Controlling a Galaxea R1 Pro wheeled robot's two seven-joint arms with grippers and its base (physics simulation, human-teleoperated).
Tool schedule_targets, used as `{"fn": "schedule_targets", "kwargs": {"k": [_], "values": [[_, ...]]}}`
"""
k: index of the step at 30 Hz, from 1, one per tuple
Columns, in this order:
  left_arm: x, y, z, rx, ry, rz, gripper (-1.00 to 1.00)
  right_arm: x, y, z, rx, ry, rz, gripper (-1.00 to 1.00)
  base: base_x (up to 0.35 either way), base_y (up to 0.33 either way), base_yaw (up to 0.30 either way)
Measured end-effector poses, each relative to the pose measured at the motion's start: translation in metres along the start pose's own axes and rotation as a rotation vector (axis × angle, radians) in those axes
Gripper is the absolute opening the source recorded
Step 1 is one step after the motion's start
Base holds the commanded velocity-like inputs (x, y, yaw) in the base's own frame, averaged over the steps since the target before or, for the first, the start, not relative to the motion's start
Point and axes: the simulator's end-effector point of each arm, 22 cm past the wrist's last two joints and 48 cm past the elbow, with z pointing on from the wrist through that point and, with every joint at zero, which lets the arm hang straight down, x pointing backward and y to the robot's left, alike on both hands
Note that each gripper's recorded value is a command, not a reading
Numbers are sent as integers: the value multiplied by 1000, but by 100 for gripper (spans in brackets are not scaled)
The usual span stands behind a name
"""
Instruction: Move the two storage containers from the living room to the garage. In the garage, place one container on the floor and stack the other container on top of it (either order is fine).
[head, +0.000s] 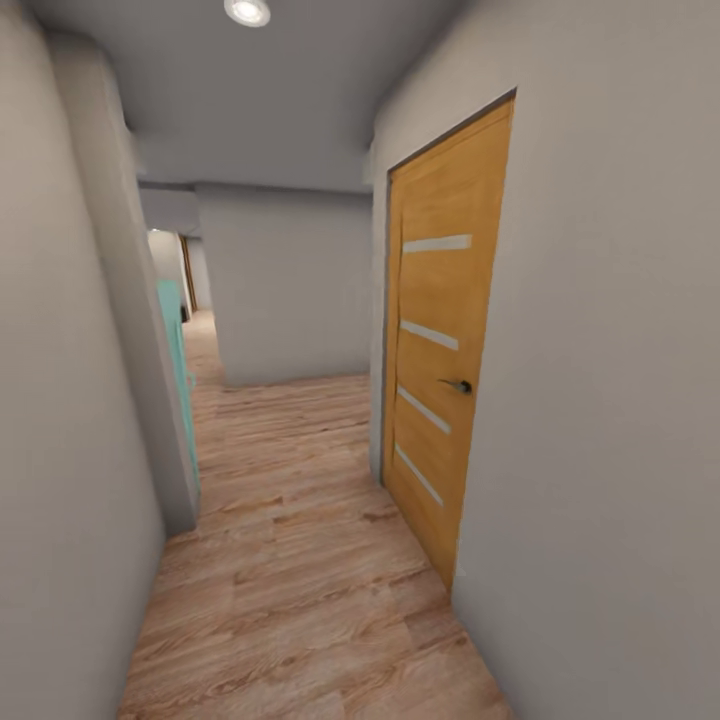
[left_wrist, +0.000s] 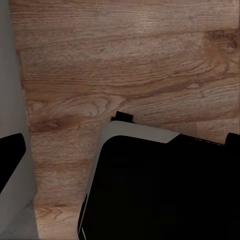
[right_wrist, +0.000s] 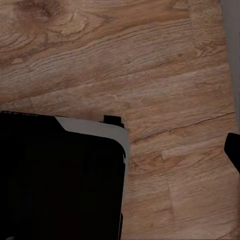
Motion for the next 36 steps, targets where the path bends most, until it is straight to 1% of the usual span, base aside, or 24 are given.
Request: {"fn": "schedule_targets", "kwargs": {"k": [13,28,36], "values": [[0,0,0,0,0,0,100,-1,1,0,-1,-3,4,100,323,0,289],[0,0,0,0,0,0,100,2,-2,0,3,8,5,100,323,0,16],[0,1,0,-1,1,-1,100,2,0,0,1,9,9,100,323,0,0]]}}
